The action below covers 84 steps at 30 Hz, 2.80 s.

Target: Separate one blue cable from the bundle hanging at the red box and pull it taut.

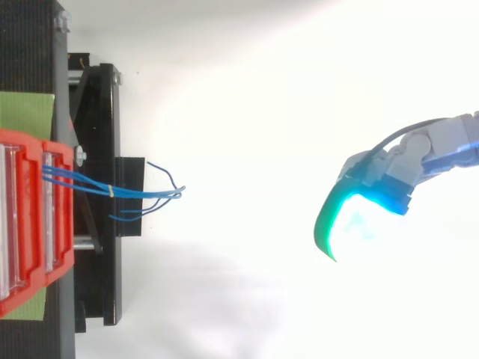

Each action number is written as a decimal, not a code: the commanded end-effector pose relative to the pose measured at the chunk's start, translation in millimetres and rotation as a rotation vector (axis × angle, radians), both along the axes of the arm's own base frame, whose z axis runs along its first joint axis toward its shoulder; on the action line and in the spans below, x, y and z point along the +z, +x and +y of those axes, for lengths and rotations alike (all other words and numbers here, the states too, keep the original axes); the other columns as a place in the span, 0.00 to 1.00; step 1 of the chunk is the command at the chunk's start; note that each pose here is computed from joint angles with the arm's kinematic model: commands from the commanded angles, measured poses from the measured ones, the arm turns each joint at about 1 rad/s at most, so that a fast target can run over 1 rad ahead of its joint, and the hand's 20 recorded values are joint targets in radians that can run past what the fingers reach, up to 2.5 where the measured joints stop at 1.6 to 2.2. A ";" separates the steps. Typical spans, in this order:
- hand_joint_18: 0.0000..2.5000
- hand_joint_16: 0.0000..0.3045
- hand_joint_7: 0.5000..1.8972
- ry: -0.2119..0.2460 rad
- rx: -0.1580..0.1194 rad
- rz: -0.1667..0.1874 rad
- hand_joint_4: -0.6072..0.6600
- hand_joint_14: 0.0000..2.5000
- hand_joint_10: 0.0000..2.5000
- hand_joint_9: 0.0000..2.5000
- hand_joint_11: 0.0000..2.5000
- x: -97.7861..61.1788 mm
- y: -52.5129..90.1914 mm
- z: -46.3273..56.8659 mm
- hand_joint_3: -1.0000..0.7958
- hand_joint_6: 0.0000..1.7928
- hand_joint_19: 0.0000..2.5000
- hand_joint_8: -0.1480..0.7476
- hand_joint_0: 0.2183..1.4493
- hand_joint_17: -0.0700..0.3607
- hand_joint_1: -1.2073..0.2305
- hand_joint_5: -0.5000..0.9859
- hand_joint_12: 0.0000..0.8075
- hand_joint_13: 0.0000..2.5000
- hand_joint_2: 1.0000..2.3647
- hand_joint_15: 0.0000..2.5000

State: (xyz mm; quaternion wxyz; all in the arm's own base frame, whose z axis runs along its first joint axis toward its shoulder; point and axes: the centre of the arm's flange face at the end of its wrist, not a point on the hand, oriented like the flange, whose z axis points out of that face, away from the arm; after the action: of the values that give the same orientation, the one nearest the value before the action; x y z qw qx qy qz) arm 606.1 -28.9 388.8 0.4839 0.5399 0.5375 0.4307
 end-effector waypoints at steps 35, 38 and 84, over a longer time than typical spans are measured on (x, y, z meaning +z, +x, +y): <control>0.13 0.16 0.22 -0.133 -0.145 -0.118 0.67 0.00 0.00 0.17 0.07 -75.1 60.1 -8.3 0.28 0.28 0.15 0.45 0.27 0.42 0.48 0.19 0.42 0.11 0.00 0.04; 0.13 0.16 0.23 -0.121 -0.146 -0.124 0.68 0.00 0.00 0.17 0.07 -96.3 69.7 -8.0 0.28 0.28 0.15 0.45 0.28 0.42 0.48 0.19 0.42 0.11 0.00 0.04; 0.13 0.16 0.22 -0.170 -0.197 -0.187 0.68 0.00 0.00 0.17 0.07 -170.7 148.3 15.0 0.28 0.28 0.15 0.46 0.28 0.42 0.48 0.19 0.42 0.12 0.00 0.04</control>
State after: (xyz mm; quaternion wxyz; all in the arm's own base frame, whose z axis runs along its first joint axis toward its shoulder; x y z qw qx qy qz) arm 749.9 -17.4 222.6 0.6129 0.5081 0.4733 0.3771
